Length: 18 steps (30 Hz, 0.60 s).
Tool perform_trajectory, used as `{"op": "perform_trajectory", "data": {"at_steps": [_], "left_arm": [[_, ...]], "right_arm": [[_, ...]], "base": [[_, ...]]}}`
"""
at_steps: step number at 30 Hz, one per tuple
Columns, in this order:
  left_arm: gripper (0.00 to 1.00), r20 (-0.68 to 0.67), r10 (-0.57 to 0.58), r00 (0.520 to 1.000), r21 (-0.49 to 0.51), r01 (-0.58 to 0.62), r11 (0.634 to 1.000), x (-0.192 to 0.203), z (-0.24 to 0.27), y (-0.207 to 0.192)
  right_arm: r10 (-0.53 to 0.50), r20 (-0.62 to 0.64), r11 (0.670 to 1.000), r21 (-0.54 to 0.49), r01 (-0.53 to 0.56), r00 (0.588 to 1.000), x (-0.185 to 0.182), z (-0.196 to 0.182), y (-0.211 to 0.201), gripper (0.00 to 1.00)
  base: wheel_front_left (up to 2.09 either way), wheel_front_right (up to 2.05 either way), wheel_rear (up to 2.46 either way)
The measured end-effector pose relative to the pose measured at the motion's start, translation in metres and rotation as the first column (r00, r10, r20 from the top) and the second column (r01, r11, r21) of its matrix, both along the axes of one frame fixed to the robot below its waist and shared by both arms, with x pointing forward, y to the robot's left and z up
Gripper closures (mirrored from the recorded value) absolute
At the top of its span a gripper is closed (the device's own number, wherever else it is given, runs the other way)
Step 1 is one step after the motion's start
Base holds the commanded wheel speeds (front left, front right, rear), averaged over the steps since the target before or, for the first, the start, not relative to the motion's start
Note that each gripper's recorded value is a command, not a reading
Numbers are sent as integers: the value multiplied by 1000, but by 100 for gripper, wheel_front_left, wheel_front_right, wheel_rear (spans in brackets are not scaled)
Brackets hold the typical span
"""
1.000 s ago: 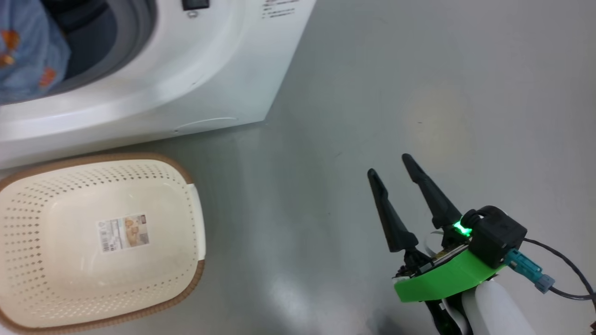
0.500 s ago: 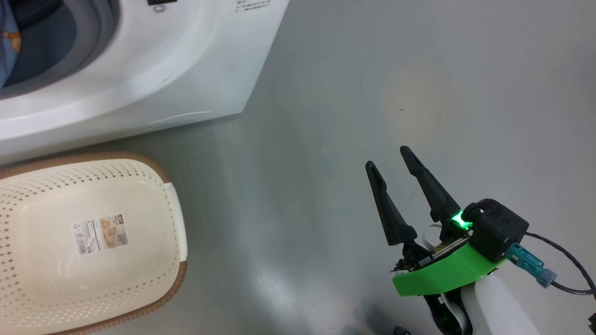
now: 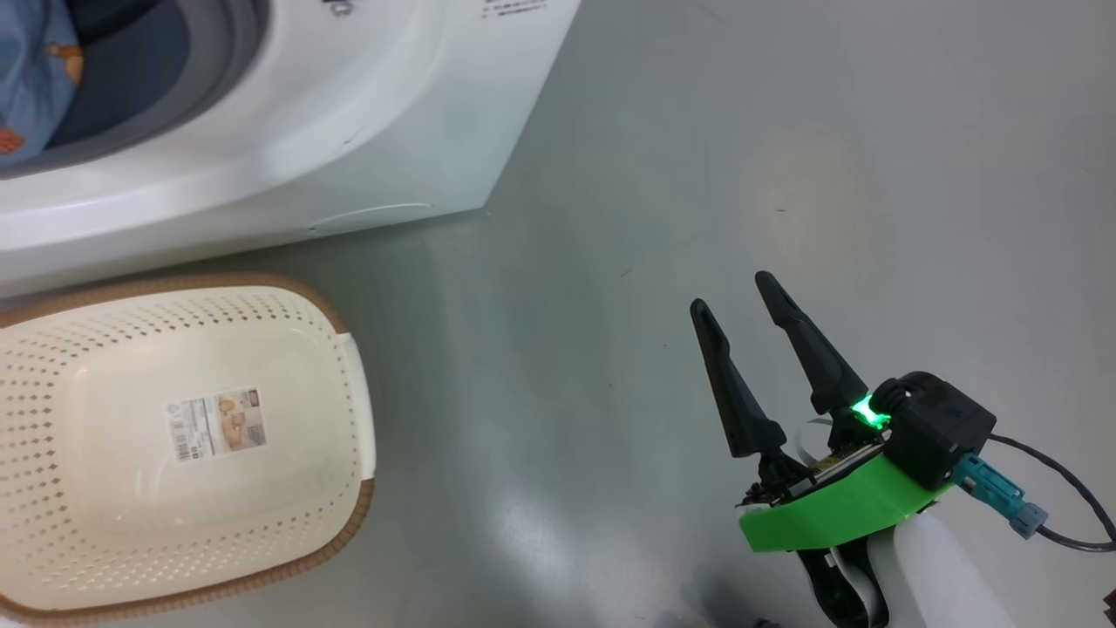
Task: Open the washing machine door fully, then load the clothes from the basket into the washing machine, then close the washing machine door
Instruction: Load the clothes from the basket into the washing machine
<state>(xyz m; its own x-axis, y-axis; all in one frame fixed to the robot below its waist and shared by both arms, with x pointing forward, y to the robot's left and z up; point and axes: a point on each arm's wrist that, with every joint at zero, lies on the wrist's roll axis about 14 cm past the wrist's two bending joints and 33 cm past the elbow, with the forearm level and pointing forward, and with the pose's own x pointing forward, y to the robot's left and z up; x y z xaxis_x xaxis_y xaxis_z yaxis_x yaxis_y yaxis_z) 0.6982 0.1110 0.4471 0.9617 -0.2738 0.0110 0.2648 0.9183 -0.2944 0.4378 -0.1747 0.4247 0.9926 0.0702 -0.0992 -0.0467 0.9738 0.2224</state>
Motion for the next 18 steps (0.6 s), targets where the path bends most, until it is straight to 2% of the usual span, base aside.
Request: {"op": "perform_trajectory", "data": {"at_steps": [6, 18], "left_arm": [[0, -52, 35, 998, -26, -36, 999, -18, -18, 10], [0, -49, 47, 998, 8, -47, 999, -57, -28, 18]], "right_arm": [[12, 11, 1000, 7, -12, 1000, 3, 2, 5, 0], [24, 37, 1000, -7, -23, 999, 8, 9, 7, 0]], "base": [[0, 0, 0], [0, 0, 0]]}}
